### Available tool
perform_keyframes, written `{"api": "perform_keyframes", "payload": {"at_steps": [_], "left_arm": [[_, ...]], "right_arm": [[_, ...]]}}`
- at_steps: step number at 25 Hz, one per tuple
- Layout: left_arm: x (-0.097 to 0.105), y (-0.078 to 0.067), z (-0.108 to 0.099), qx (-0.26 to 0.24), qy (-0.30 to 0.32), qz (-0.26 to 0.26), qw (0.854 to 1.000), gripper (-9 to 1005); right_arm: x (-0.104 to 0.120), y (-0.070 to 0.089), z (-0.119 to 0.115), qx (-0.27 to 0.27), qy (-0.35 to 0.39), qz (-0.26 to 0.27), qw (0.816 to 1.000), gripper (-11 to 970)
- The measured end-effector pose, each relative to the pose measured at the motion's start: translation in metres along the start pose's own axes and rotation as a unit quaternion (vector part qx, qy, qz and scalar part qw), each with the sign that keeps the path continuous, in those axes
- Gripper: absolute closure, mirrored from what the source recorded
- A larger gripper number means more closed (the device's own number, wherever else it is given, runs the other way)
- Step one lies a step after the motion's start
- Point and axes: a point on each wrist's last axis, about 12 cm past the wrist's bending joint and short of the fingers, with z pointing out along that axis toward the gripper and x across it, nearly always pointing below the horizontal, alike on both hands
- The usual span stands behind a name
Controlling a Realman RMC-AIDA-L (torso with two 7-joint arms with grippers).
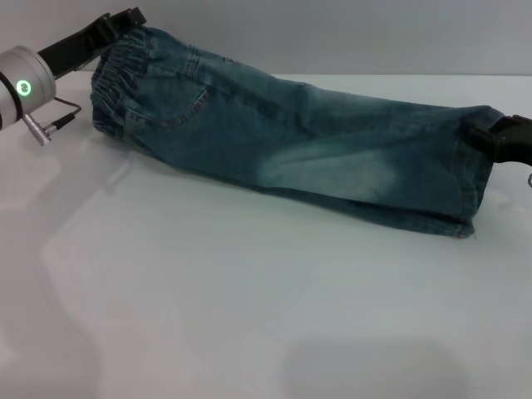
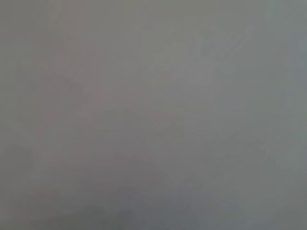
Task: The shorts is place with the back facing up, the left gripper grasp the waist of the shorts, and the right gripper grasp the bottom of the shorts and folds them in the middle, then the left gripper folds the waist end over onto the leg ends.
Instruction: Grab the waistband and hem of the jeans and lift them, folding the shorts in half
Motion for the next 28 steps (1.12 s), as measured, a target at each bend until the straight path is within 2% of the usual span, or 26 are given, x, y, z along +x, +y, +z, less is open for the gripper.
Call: {"api": "perform_keyframes", "payload": {"at_steps": [5,10,13,19,28], "left_arm": [[0.002,-0.003,0.004,0.002,0.004,0.002,1.0,576],[0.003,-0.003,0.005,0.001,0.001,-0.002,1.0,417],[0.003,-0.002,0.003,0.002,-0.007,-0.01,1.0,297],[0.005,0.002,-0.001,0.004,-0.017,-0.022,1.0,137],[0.011,0.003,-0.003,0.007,-0.006,0.018,1.0,140]], "right_arm": [[0.001,0.0,0.0,0.001,0.003,0.0,1.0,491],[0.005,0.001,-0.001,0.002,0.006,0.001,1.0,385],[0.009,-0.001,-0.004,0.007,0.009,0.005,1.0,386],[0.013,-0.007,-0.012,0.025,0.005,0.013,1.0,387],[0.009,-0.022,-0.026,0.073,-0.06,0.063,0.993,387]]}}
